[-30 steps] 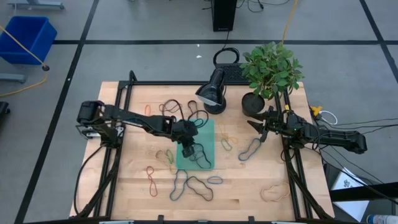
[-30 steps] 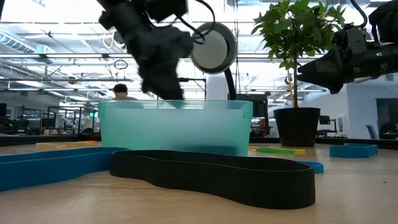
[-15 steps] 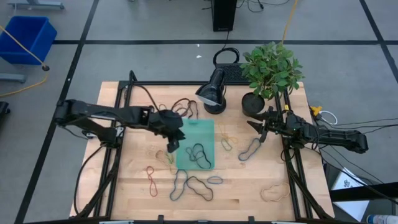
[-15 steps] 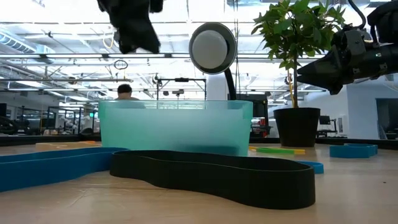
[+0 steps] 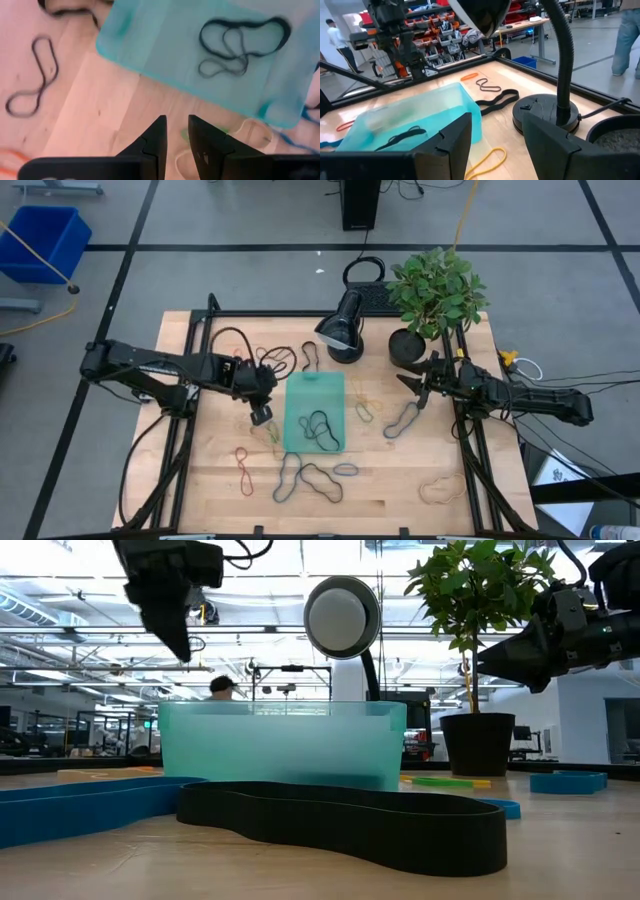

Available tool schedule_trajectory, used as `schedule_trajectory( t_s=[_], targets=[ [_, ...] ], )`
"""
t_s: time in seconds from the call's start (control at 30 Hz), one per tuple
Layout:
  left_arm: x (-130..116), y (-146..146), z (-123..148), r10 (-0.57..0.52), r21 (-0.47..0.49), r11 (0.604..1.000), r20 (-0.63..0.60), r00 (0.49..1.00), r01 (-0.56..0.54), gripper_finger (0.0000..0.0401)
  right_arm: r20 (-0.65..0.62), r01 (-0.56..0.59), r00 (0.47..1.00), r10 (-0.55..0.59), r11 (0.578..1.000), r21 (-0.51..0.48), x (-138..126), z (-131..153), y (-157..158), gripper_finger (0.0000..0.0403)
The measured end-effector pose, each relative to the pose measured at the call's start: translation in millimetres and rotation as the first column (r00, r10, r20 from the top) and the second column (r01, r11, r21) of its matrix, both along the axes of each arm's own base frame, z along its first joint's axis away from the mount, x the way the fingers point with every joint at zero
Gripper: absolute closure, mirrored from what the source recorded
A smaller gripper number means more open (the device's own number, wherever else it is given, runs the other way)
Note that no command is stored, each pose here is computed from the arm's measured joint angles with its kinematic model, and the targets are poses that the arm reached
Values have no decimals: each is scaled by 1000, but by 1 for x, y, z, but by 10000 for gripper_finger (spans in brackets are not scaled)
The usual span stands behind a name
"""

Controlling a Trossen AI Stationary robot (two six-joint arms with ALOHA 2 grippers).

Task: Pick and place rubber bands into bin
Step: Put the left green rubber band into the basket

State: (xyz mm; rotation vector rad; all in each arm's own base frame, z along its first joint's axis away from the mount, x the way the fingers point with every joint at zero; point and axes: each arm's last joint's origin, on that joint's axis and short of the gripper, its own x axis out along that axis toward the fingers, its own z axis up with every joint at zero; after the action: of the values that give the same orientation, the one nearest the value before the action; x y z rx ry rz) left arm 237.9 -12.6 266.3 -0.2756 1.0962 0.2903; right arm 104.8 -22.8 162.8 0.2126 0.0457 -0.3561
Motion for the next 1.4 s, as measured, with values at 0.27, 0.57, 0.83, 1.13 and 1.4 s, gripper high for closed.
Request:
schedule_trajectory(
  t_s=[0.27, 0.57, 0.83, 1.13, 1.4],
  targets=[
    [-4, -1, -18, 52, -75, 996, -38, 998, -55, 316, -5, -1, 1000, 1, 1000, 1, 1, 0, 0, 234],
    [-11, 0, -34, 112, -58, 991, -91, 990, -117, 316, -7, -1, 1000, 1, 1000, 1, 1, -1, 0, 234],
    [-9, 0, -33, 122, -65, 990, -69, 990, -127, 316, -9, -1, 1000, 1, 1000, 2, 1, -1, 0, 234],
    [-4, -6, -31, 6, -58, 998, -17, 1000, -7, 316, -31, -1, 1000, 1, 1000, 5, 0, -3, 0, 234],
    [-5, -19, -32, -204, 22, 979, -18, 979, 204, 316, -36, -2, 999, 2, 1000, 6, 0, -3, 0, 234]
  ],
)
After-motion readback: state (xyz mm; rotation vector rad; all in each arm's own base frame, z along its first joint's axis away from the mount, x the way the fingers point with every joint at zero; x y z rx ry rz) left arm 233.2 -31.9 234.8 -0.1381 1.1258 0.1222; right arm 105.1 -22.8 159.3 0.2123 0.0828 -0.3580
